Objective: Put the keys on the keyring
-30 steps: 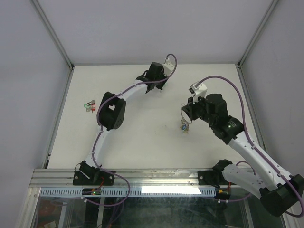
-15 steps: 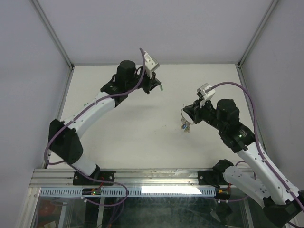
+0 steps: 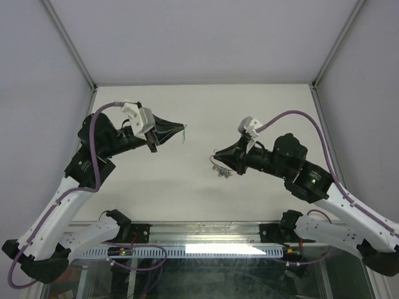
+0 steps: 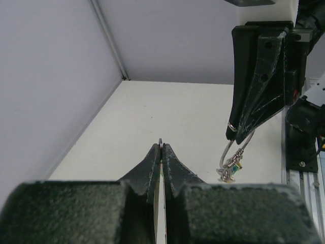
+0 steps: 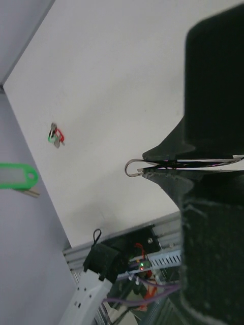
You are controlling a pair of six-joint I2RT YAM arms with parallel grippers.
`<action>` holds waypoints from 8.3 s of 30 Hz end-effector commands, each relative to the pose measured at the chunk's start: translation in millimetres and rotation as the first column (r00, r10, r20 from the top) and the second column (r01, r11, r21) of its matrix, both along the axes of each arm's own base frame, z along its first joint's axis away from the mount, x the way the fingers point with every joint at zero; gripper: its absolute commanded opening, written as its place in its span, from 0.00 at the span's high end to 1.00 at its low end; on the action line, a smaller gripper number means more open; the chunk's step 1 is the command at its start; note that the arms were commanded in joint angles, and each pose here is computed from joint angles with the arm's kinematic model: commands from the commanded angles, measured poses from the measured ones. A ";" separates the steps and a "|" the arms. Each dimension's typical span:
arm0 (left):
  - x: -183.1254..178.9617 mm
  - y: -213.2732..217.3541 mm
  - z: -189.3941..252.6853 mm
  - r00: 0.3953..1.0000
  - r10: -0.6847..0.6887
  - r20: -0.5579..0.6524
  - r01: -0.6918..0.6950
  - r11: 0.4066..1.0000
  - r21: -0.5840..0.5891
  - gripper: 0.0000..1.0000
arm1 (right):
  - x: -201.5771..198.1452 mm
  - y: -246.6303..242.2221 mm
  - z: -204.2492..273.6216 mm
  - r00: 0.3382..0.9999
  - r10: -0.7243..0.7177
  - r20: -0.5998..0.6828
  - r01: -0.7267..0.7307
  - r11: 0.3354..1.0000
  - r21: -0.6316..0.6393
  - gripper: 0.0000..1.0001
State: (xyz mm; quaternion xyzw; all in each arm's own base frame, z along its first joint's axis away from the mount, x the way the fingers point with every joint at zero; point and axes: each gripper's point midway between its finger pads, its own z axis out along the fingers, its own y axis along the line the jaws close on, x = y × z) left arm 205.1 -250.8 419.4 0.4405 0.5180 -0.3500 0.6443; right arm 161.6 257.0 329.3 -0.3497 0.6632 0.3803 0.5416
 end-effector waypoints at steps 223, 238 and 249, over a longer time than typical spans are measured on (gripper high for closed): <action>-35.1 -68.8 -88.6 0.776 -0.171 -0.607 -0.011 0.959 -0.284 1.00 | 12.1 23.1 -39.8 0.924 0.048 0.379 0.038 0.976 -0.217 0.72; -35.4 -70.1 -89.2 0.772 -0.174 -0.612 -0.006 0.960 -0.281 1.00 | 15.2 28.6 -36.3 0.920 0.038 0.390 0.041 0.980 -0.193 0.78; -34.3 -68.9 -87.9 0.775 -0.166 -0.610 -0.017 0.959 -0.282 1.00 | 14.3 23.9 -44.0 0.921 0.051 0.387 0.044 0.972 -0.232 0.75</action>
